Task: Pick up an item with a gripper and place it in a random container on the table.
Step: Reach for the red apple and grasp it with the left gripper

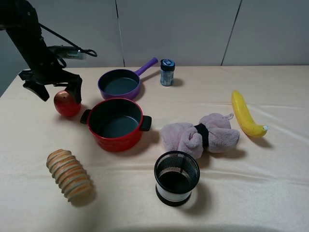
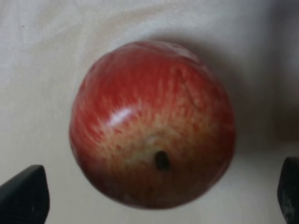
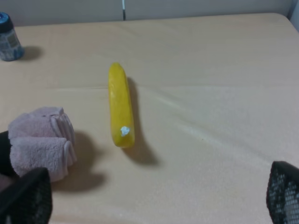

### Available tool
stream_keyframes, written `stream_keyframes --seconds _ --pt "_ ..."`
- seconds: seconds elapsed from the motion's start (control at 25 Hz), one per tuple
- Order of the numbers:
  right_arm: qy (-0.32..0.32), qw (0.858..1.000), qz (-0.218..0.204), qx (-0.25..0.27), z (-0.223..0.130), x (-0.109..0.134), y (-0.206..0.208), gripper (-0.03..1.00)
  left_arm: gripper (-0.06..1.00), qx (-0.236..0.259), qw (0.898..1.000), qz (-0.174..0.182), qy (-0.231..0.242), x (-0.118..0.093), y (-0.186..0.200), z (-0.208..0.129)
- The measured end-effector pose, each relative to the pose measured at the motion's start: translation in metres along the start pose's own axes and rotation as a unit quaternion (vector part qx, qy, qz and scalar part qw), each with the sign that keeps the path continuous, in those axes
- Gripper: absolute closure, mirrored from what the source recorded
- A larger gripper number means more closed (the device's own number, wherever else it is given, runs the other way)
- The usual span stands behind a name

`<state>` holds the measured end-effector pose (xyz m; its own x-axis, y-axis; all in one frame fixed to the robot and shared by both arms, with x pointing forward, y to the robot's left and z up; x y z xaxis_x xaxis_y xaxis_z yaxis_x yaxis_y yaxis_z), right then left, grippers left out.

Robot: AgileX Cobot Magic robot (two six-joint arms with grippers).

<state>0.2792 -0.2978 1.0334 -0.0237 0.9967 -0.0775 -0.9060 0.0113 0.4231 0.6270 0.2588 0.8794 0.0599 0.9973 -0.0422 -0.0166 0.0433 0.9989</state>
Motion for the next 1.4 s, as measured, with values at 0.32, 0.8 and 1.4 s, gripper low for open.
stream_keyframes --seconds 0.32,0.8,1.4 --pt "0.0 1.0 0.0 0.0 0.0 0.0 0.0 0.27 -0.05 0.002 1.0 0.005 0.001 0.002 -0.024 0.006" --pt "0.0 1.0 0.0 0.0 0.0 0.0 0.0 0.27 -0.05 0.008 1.0 0.003 0.005 0.002 -0.049 0.009" --pt "0.0 1.0 0.0 0.0 0.0 0.0 0.0 0.27 0.22 0.012 1.0 0.003 -0.004 0.003 -0.052 0.008"
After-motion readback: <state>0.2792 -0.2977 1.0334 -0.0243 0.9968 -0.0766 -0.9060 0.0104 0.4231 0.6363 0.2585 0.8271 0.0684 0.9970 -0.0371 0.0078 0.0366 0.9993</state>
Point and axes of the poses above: a point on each arm's last joint axis where the gripper is mounted, y pointing back along that axis away from the gripper, x along the wrist's bending axis when the last joint is at zero, z = x × y, the point moved 5 cm from there along -y, pointing out along that axis toward the gripper, and after that the axes turned 7 degrees about y, right-handed, at the moved point
